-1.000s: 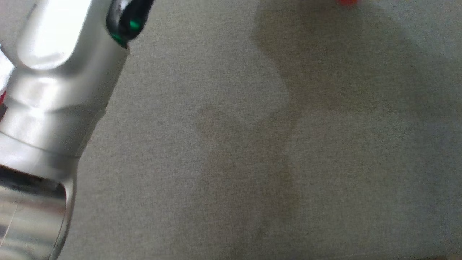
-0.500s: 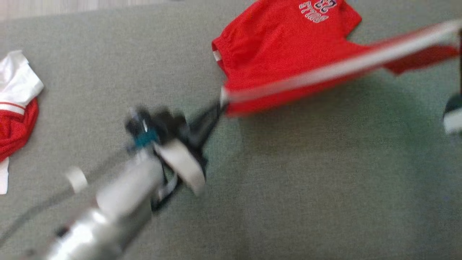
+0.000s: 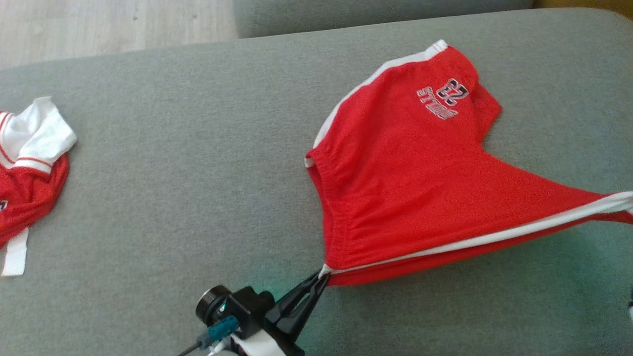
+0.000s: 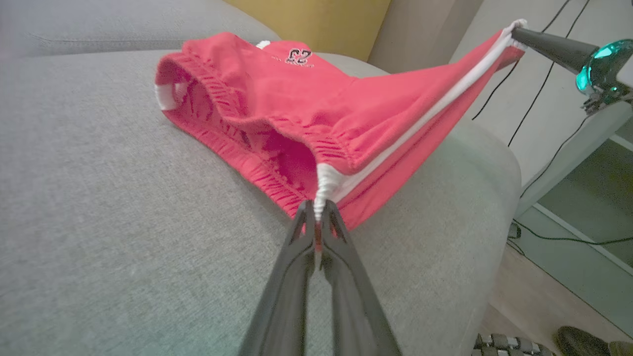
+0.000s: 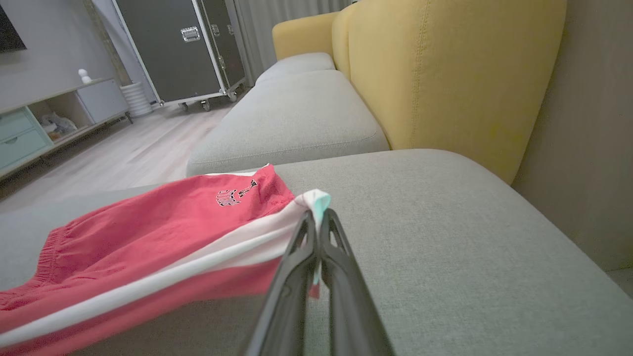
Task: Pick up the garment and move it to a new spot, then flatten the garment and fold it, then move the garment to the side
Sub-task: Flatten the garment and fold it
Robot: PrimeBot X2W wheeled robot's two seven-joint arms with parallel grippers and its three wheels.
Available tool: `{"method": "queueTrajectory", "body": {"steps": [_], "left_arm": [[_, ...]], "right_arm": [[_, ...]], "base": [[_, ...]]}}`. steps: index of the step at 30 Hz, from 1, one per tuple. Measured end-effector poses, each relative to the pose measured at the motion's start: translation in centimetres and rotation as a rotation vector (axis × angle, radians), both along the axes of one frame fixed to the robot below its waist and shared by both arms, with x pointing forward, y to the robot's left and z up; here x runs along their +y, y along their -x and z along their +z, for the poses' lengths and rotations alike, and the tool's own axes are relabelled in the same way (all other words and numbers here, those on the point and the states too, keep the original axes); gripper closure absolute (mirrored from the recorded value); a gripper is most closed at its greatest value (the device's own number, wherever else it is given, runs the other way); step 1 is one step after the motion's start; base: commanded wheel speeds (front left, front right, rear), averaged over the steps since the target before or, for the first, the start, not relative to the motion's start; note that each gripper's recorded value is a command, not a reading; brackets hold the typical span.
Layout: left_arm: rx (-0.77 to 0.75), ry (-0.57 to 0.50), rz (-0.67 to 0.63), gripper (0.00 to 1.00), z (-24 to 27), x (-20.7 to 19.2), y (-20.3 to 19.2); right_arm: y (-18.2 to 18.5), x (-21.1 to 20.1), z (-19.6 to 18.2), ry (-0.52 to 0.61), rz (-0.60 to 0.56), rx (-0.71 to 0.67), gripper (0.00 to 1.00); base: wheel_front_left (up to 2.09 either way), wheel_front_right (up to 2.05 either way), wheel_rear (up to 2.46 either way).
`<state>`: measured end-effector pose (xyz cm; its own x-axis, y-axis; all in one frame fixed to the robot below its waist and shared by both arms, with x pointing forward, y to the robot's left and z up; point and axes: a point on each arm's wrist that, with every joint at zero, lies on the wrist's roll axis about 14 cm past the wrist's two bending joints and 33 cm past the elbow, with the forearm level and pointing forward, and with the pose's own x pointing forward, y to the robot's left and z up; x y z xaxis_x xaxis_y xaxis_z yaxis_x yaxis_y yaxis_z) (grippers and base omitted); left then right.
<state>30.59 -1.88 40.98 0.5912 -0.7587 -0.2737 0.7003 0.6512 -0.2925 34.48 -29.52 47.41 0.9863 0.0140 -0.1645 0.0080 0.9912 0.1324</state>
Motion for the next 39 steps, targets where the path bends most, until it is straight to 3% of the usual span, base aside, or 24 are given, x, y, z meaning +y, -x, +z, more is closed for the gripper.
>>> {"method": "queueTrajectory", "body": {"steps": [7, 14, 21, 29, 39], "left_arm": [[-0.012, 0.093, 0.058, 1.0, 3.4, -0.3, -1.7], [-0.04, 0.238, 0.139, 1.0, 8.0, -0.6, -8.0], [0.121, 0.304, 0.249, 1.0, 5.7, 1.0, -11.0], [0.234, 0.303, 0.254, 1.0, 3.8, 1.1, -13.4], [0.258, 0.21, 0.316, 1.0, 1.3, 2.8, -16.7]], "right_arm": [[-2.6, 0.2, 2.1, 0.066, 0.019, -0.005, 1.0], [-10.6, 3.2, 3.4, 0.112, 0.114, -0.029, 1.0], [-16.5, 6.0, 1.0, 0.161, 0.218, 0.056, 1.0], [-21.5, 8.0, -2.3, 0.215, 0.297, 0.158, 1.0], [-25.7, 10.2, -5.3, 0.228, 0.341, 0.186, 1.0]], "base": [[0.0, 0.0, 0.0], [0.0, 0.0, 0.0], [0.0, 0.0, 0.0], [0.0, 0.0, 0.0], [0.0, 0.0, 0.0]]}}
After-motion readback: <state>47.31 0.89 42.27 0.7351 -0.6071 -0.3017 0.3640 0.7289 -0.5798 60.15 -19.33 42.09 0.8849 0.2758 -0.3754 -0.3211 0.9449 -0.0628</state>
